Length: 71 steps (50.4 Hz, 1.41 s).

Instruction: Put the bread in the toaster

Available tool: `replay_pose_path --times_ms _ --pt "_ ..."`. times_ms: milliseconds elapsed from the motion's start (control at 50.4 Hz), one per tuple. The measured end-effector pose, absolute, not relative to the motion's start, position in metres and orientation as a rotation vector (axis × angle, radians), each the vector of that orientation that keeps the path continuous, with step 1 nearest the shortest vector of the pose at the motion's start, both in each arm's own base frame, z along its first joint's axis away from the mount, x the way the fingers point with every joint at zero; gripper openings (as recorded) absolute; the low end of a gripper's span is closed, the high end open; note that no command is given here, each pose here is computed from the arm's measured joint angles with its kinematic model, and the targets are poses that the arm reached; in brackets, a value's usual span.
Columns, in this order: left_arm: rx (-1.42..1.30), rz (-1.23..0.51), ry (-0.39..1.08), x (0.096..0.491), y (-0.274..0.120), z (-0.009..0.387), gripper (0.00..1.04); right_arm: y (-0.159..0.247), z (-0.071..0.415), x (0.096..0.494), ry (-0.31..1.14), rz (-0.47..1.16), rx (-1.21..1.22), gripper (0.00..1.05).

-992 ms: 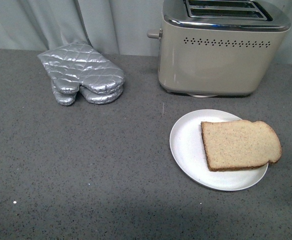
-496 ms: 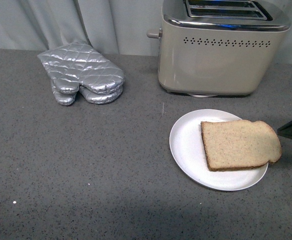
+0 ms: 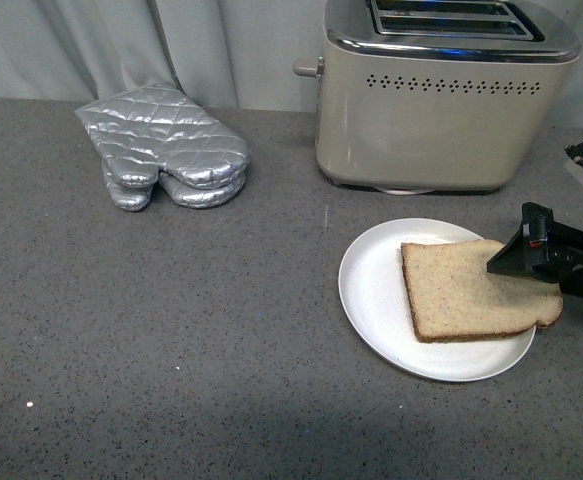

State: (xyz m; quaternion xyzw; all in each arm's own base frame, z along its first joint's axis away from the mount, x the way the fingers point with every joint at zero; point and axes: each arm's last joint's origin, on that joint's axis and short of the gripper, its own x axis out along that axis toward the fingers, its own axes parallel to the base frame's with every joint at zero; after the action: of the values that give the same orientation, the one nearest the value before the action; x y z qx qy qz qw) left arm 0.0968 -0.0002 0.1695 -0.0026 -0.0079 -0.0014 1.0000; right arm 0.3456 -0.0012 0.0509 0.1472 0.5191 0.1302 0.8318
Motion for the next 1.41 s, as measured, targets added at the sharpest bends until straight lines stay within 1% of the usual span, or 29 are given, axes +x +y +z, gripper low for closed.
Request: replay_pose_path --times_ms 20,99,119,159,258,357,417,496,873,933,1012,1131,1230,1409 --pt "-0.005 -0.003 -0.016 0.097 0.0 0.17 0.98 0.0 0.05 0.347 1.105 0.273 0.311 0.78" --pt "-0.005 -0.003 -0.016 0.097 0.0 0.17 0.98 0.003 0.048 0.349 1.114 0.272 0.316 0.64" --pt "-0.005 -0.003 -0.016 0.097 0.0 0.17 0.98 0.004 0.048 0.349 1.115 0.271 0.318 0.58" --pt "-0.005 -0.002 -0.016 0.097 0.0 0.17 0.98 0.005 0.048 0.35 1.117 0.27 0.323 0.51" --pt "-0.005 -0.003 -0.016 0.097 0.0 0.17 0.98 0.005 0.05 0.351 1.123 0.266 0.327 0.39" --pt "-0.005 -0.003 -0.016 0.097 0.0 0.17 0.98 0.005 0.055 0.348 1.146 0.252 0.331 0.18" --pt "-0.005 -0.003 -0.016 0.097 0.0 0.17 0.98 0.005 0.063 0.348 1.142 0.252 0.34 0.08" --pt "-0.005 -0.003 -0.016 0.097 0.0 0.17 0.98 0.005 0.074 0.347 1.126 0.253 0.352 0.01" --pt "-0.005 -0.003 -0.016 0.097 0.0 0.17 0.98 0.007 0.131 0.331 1.037 0.249 0.542 0.01" --pt "-0.005 -0.003 -0.016 0.097 0.0 0.17 0.98 0.008 0.142 0.326 1.02 0.23 0.612 0.01" --pt "-0.005 -0.003 -0.016 0.097 0.0 0.17 0.98 0.012 0.166 0.316 0.972 0.161 0.728 0.01" --pt "-0.005 -0.003 -0.016 0.097 0.0 0.17 0.98 0.02 0.204 0.303 0.849 0.032 0.873 0.01" --pt "-0.005 -0.003 -0.016 0.097 0.0 0.17 0.98 0.03 0.238 0.294 0.693 -0.111 1.014 0.01" --pt "-0.005 -0.003 -0.016 0.097 0.0 0.17 0.98 0.053 0.282 0.302 0.431 -0.252 1.138 0.01"
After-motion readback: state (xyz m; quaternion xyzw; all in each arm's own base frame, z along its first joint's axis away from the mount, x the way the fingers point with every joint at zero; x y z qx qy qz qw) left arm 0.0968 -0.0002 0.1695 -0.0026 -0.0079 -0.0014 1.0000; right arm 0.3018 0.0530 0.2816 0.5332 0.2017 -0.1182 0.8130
